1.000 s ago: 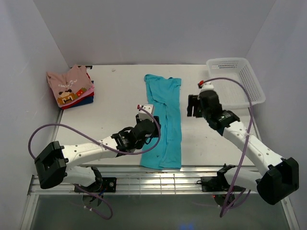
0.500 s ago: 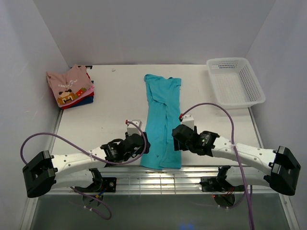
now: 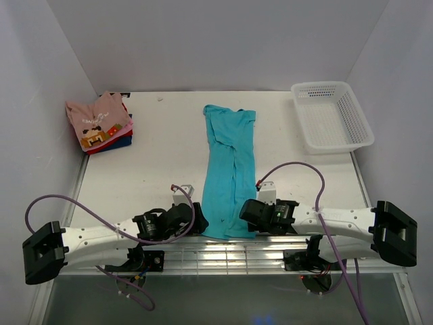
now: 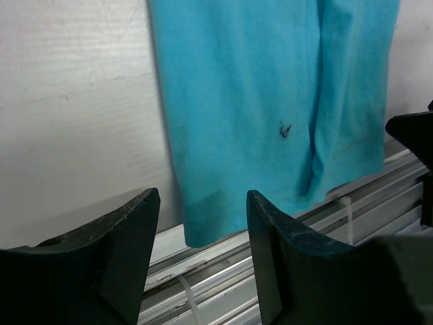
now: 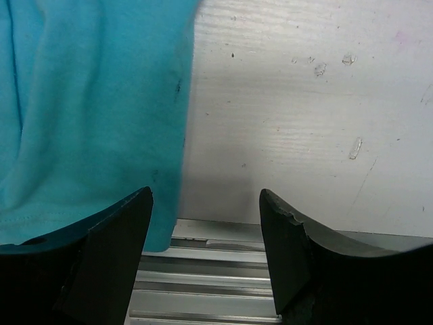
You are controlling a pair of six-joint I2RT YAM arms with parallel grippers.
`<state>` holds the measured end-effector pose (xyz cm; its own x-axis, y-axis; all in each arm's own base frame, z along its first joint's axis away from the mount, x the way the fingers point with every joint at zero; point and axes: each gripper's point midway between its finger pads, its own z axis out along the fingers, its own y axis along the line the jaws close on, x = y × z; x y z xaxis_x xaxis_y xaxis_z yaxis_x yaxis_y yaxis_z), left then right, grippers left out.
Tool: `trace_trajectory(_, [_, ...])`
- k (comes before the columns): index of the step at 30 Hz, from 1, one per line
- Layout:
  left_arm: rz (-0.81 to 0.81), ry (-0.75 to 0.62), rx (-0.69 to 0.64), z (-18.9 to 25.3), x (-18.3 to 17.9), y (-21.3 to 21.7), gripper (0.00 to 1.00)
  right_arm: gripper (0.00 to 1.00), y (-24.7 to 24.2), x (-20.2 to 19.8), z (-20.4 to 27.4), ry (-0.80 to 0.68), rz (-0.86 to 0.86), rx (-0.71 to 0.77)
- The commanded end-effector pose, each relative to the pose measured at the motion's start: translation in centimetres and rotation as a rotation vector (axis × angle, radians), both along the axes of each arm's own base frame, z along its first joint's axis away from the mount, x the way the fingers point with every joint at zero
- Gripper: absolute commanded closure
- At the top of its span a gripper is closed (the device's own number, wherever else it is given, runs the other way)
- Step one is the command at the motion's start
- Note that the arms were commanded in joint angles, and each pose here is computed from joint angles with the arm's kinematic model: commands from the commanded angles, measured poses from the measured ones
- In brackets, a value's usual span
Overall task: Fold and stack the t-shirts
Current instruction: Grab the bottom of the folded rectangular tshirt with both arms
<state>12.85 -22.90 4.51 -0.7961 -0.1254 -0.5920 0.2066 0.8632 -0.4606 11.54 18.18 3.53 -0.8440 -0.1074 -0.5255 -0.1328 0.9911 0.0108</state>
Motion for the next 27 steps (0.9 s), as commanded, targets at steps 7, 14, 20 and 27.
trace_trajectory(7, [0.001,0.095,0.035,-3.0,-3.4,-0.1,0.36,0.30,1.8,-1.0,-1.0,0.013,-0.006,0.146])
trace_trajectory(14, [-0.001,0.093,0.065,-3.3,-3.9,-0.1,0.36,0.30,3.5,-1.2,-0.1,0.001,0.033,0.159])
trace_trajectory(20, [0.021,0.106,0.098,-3.5,-4.1,0.6,0.37,0.30,3.9,-1.8,-1.3,0.027,0.043,0.153])
trace_trajectory(27, [0.032,0.121,0.116,-3.9,-4.4,1.1,0.39,0.38,4.9,-2.7,-2.0,0.054,0.062,0.192])
